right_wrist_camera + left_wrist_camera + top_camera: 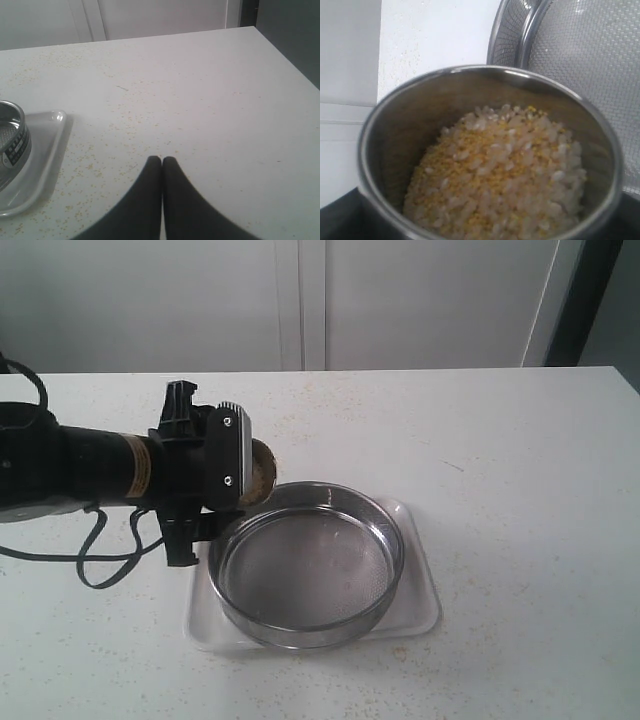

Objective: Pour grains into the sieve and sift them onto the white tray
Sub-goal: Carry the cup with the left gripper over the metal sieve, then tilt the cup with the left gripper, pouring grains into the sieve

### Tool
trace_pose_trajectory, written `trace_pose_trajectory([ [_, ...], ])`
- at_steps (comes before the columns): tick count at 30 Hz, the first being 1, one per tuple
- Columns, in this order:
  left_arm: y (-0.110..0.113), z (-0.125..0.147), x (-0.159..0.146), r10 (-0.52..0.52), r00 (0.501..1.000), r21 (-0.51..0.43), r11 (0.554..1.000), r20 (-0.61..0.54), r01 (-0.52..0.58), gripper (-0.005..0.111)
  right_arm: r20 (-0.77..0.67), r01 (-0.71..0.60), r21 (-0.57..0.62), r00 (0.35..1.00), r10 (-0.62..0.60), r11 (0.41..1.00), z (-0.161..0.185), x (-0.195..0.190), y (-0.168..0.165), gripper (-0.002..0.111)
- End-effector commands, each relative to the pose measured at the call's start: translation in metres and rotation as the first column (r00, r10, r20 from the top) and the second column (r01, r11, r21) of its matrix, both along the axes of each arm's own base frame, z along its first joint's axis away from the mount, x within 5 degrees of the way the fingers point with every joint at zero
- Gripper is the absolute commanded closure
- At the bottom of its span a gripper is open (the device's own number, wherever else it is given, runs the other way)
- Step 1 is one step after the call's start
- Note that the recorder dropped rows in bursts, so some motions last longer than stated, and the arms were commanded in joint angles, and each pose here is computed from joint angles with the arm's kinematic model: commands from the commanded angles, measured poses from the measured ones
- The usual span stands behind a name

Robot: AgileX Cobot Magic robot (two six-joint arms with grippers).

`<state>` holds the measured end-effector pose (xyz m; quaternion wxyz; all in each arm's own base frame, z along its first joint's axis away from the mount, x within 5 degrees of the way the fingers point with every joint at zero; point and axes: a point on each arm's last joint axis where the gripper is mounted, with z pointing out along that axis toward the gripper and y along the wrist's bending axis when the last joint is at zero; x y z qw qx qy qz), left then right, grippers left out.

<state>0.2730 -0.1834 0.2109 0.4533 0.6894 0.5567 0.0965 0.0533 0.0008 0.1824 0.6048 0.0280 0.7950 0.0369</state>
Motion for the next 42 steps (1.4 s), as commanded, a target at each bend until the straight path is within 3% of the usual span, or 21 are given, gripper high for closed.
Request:
trace_pose_trajectory([
  [1, -0.006, 0.015, 0.004, -0.008, 0.999, -0.038, 0.999, 0.044, 0.009, 0.107, 0.013, 0.004, -0.002, 1.000, -0.004, 1.000, 0.000, 0.000, 0.000, 0.108],
  [5, -0.009, 0.012, 0.011, -0.007, 0.999, -0.024, 1.000, 0.041, 0.008, 0.107, 0.013, 0.004, -0.002, 1.000, -0.004, 1.000, 0.000, 0.000, 0.000, 0.108],
  [16, -0.015, -0.002, 0.016, -0.139, 0.985, 0.103, 0.986, 0.107, 0.128, 0.107, 0.013, 0.008, 0.012, 1.000, -0.008, 1.000, 0.000, 0.000, 0.000, 0.108],
  [21, -0.024, 0.008, 0.017, -0.149, 0.980, 0.095, 0.986, 0.134, 0.137, 0.107, 0.013, 0.008, 0.012, 1.000, -0.008, 1.000, 0.000, 0.000, 0.000, 0.108],
  [25, -0.037, 0.007, 0.015, -0.212, 0.964, 0.187, 0.965, 0.159, 0.182, 0.107, 0.013, 0.008, 0.012, 1.000, -0.008, 1.000, 0.000, 0.000, 0.000, 0.108],
  [30, -0.040, -0.002, 0.020, -0.211, 0.968, 0.219, 0.959, 0.137, 0.178, 0.107, 0.013, 0.008, 0.012, 1.000, -0.008, 1.000, 0.000, 0.000, 0.000, 0.108],
  [35, -0.035, -0.009, 0.022, -0.224, 0.966, 0.319, 0.932, 0.127, 0.174, 0.107, 0.013, 0.008, 0.012, 1.000, -0.008, 1.000, 0.000, 0.000, 0.000, 0.108],
  [42, -0.034, -0.010, 0.022, -0.222, 0.967, 0.346, 0.923, 0.122, 0.168, 0.107, 0.013, 0.008, 0.012, 1.000, -0.008, 1.000, 0.000, 0.000, 0.000, 0.108],
])
